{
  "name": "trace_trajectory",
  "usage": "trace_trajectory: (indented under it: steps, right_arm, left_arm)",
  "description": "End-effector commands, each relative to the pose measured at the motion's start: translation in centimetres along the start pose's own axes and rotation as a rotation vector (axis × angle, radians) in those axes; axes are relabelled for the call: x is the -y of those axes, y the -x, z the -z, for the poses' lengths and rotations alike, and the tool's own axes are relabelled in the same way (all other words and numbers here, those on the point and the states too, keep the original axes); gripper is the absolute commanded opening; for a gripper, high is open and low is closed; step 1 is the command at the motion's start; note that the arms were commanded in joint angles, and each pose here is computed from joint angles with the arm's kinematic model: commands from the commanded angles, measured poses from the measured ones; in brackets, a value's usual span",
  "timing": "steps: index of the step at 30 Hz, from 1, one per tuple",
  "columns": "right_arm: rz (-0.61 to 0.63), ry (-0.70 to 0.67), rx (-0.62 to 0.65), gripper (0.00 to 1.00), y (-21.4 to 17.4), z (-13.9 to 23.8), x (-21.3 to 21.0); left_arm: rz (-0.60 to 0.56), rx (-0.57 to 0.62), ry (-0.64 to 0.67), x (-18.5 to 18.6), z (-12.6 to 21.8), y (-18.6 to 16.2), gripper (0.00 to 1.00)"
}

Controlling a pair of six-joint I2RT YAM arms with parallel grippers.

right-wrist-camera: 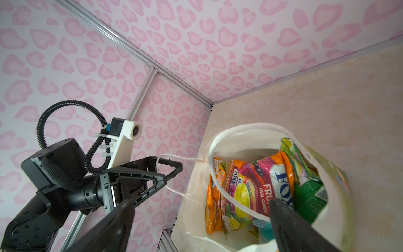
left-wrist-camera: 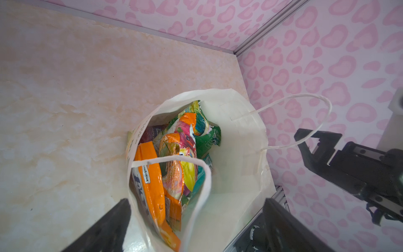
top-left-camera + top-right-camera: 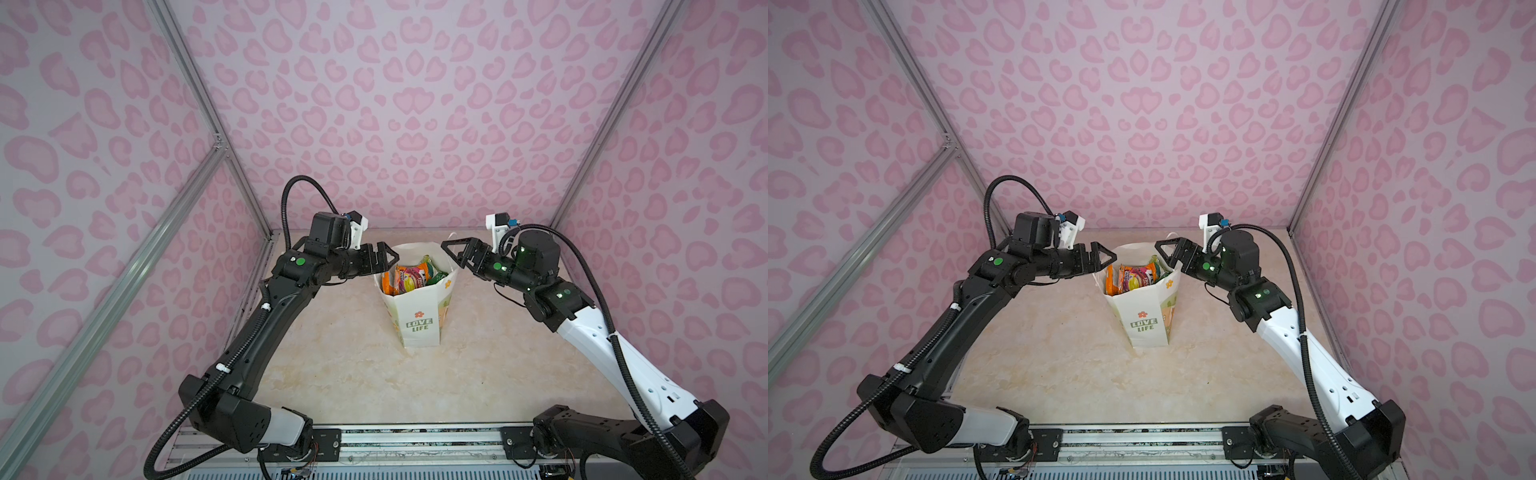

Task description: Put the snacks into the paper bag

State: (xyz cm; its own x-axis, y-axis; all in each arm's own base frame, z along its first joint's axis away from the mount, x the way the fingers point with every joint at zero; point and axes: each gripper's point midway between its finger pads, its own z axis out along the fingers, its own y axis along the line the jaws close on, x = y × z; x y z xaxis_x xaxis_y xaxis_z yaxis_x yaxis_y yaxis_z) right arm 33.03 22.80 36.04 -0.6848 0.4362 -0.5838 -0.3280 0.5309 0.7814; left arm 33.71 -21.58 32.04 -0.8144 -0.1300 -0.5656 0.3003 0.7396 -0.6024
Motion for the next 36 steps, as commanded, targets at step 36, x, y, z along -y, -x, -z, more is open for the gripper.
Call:
trace_trajectory:
  steps: [36]
  right_arm:
    - [0.228,-0.765,0.413,0.98,5.8,13.4,14.0]
  left_arm:
    - [0.209,0.652,0.679,-15.5,15.6,-0.3,0.97]
